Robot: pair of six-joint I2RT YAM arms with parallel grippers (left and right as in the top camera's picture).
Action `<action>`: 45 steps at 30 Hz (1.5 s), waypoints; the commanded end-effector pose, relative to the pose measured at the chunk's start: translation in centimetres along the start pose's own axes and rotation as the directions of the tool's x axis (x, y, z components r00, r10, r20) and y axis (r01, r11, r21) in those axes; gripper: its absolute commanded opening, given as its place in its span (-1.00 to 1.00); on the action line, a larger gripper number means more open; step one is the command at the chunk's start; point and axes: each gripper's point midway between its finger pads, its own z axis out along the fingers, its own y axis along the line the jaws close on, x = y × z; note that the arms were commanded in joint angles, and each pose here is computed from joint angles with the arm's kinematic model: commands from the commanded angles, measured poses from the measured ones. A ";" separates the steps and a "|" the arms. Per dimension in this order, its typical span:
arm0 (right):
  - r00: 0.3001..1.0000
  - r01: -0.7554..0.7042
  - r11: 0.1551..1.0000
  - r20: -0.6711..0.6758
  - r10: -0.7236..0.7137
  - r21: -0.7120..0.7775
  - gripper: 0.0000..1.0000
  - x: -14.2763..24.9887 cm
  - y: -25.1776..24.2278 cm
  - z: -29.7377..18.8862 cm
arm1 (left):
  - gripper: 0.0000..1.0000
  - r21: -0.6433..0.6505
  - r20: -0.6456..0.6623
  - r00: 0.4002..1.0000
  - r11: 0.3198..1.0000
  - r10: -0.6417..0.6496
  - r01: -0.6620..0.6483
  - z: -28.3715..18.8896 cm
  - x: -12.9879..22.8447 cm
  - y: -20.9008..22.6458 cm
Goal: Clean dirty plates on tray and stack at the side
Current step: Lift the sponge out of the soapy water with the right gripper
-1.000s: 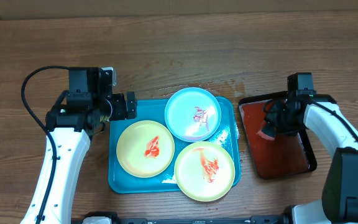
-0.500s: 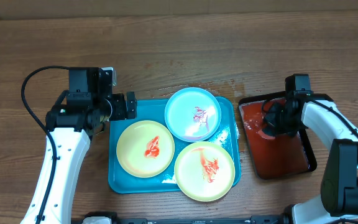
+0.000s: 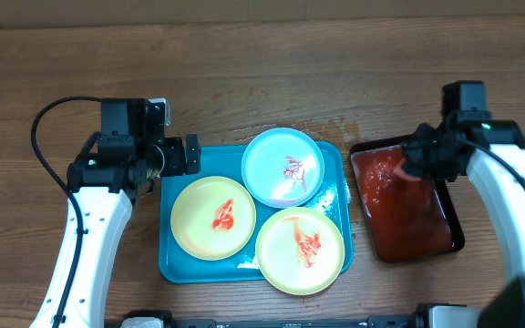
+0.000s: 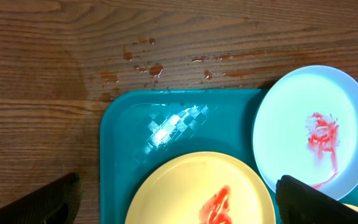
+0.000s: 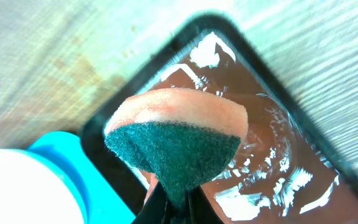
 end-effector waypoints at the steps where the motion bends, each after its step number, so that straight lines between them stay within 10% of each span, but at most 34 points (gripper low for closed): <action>1: 0.989 0.085 0.994 0.118 -0.092 0.064 -0.92 -1.6 -0.6 -2.3 | 0.99 0.010 0.022 1.000 1.000 -0.013 0.013 -0.4 -1.0 -0.1; 19: 0.865 0.004 0.888 0.444 -0.234 0.460 -0.92 -0.2 -0.6 -8.0 | 0.99 0.011 0.021 1.000 1.000 -0.014 0.014 -0.4 -1.0 -0.1; 45: 0.846 -0.016 0.891 0.482 -0.230 0.453 -0.92 -0.6 -0.2 -8.3 | 0.99 0.011 0.021 1.000 1.000 -0.014 0.014 -0.4 -1.0 -0.1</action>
